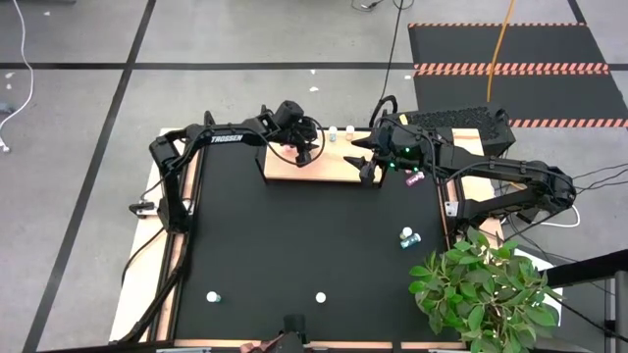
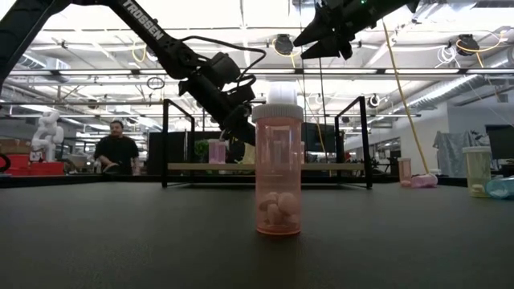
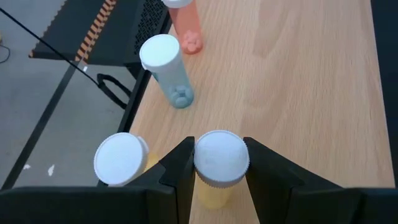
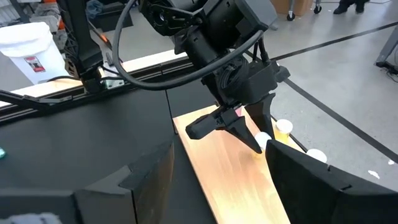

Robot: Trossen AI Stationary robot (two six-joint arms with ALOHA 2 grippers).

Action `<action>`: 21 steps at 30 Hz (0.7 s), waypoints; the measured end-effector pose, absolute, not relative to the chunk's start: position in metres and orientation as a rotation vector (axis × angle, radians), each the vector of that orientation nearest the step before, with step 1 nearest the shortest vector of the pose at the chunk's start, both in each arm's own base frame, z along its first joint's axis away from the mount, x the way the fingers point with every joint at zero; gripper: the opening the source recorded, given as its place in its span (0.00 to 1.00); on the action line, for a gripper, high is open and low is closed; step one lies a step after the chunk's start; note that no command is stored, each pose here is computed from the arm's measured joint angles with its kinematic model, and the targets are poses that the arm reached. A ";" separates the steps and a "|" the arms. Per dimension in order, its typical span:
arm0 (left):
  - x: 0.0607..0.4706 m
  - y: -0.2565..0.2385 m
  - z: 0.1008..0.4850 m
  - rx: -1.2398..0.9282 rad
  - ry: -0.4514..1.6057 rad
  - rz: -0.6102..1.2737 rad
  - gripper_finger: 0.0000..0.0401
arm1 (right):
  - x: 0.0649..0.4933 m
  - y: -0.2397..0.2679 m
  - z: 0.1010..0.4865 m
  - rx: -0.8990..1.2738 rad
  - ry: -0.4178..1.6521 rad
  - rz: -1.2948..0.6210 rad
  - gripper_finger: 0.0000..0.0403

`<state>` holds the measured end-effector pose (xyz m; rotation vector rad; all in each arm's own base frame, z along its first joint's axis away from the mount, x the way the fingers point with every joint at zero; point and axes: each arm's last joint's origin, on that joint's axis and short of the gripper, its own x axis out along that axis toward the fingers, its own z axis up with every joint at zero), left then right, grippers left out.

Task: Pick and place medicine bottles onto shelf by color
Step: Put the bottom yellow pill bottle on the shelf aligned with the other yellow pill bottle

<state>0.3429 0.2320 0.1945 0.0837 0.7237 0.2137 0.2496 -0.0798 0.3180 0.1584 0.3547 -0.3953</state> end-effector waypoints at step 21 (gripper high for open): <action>0.338 0.228 0.209 0.071 0.713 0.229 0.66 | 0.250 -0.080 0.318 0.171 0.352 -0.399 0.62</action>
